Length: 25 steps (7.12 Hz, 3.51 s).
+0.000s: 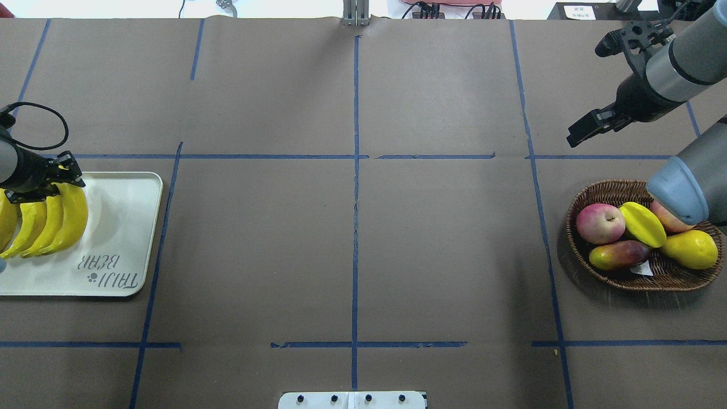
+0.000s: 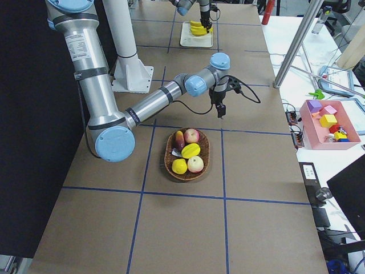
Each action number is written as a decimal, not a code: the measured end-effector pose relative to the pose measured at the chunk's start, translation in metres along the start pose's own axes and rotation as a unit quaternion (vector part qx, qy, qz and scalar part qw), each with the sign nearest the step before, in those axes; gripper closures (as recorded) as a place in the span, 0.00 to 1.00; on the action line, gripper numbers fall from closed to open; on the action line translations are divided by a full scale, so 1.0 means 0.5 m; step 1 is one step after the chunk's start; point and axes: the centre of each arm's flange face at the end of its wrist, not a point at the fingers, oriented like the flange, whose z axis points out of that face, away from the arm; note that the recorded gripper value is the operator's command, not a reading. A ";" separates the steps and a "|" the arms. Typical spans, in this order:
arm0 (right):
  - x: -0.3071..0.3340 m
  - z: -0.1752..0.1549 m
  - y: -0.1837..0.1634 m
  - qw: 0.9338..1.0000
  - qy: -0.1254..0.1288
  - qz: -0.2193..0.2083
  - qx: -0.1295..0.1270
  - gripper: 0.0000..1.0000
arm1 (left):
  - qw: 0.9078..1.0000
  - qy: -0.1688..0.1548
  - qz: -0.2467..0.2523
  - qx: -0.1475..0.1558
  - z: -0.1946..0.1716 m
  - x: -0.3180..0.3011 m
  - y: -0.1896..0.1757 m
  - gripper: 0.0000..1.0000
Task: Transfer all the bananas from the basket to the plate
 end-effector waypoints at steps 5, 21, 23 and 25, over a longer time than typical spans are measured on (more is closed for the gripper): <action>0.076 -0.051 0.010 1.000 -0.013 0.013 0.007 0.01 | 0.998 0.026 0.051 -0.026 -0.094 -0.022 -0.085 0.00; 0.737 -0.101 0.307 0.998 0.005 0.051 -0.047 0.01 | 0.925 -0.050 0.367 -0.090 -0.349 -0.400 -0.351 0.00; 0.738 -0.099 0.312 0.997 0.005 0.053 -0.048 0.01 | 0.931 -0.031 0.349 -0.100 -0.342 -0.399 -0.347 0.00; 0.739 -0.097 0.316 0.997 0.004 0.054 -0.049 0.01 | 0.938 -0.018 0.330 -0.103 -0.340 -0.394 -0.343 0.00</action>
